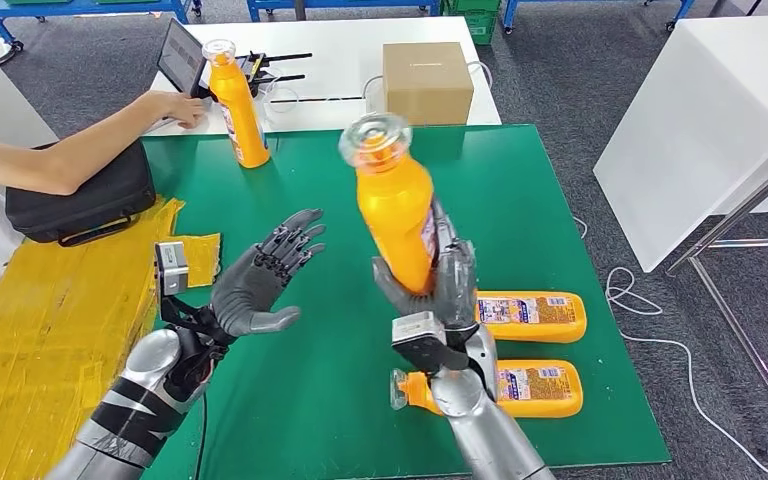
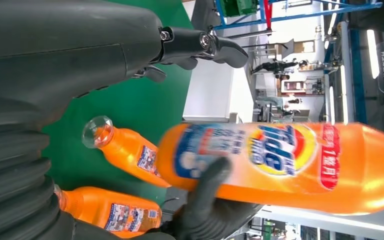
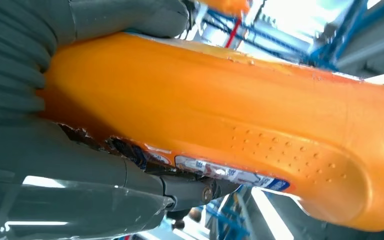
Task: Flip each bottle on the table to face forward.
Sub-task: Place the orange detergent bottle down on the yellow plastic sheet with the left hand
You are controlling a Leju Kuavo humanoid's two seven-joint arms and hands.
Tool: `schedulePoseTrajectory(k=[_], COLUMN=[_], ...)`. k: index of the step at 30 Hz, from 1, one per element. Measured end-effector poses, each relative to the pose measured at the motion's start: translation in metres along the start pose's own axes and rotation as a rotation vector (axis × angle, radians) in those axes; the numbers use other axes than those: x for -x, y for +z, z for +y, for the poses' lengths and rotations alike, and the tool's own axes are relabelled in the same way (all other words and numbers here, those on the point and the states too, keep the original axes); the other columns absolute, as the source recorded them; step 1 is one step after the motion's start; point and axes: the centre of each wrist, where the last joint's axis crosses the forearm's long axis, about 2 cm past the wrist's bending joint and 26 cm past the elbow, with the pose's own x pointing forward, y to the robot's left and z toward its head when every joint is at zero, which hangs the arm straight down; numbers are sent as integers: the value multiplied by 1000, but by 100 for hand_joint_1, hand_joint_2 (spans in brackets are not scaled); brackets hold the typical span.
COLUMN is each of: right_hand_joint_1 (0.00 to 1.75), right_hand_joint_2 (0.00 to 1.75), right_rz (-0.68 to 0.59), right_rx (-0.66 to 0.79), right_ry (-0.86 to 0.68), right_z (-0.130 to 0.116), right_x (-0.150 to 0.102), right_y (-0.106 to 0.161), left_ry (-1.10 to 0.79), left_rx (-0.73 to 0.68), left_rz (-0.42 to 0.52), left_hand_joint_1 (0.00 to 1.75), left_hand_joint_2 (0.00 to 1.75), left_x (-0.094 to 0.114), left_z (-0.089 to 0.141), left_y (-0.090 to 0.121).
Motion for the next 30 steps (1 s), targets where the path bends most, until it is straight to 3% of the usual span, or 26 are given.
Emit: schedulePoseTrajectory(k=[12, 30], right_hand_joint_1=[175, 175], right_hand_joint_2=[175, 175], right_rz=[-57, -59], right_rx=[-223, -379], right_ry=[54, 163], right_z=[47, 72], right_x=[-14, -11], right_y=[20, 32], left_ry=[-2, 48], left_rx=[-18, -36], left_rz=[-18, -48], left_hand_joint_1=[0, 0], left_hand_joint_2=[175, 175], left_x=[-1, 3], left_z=[-5, -8], left_y=[-10, -6])
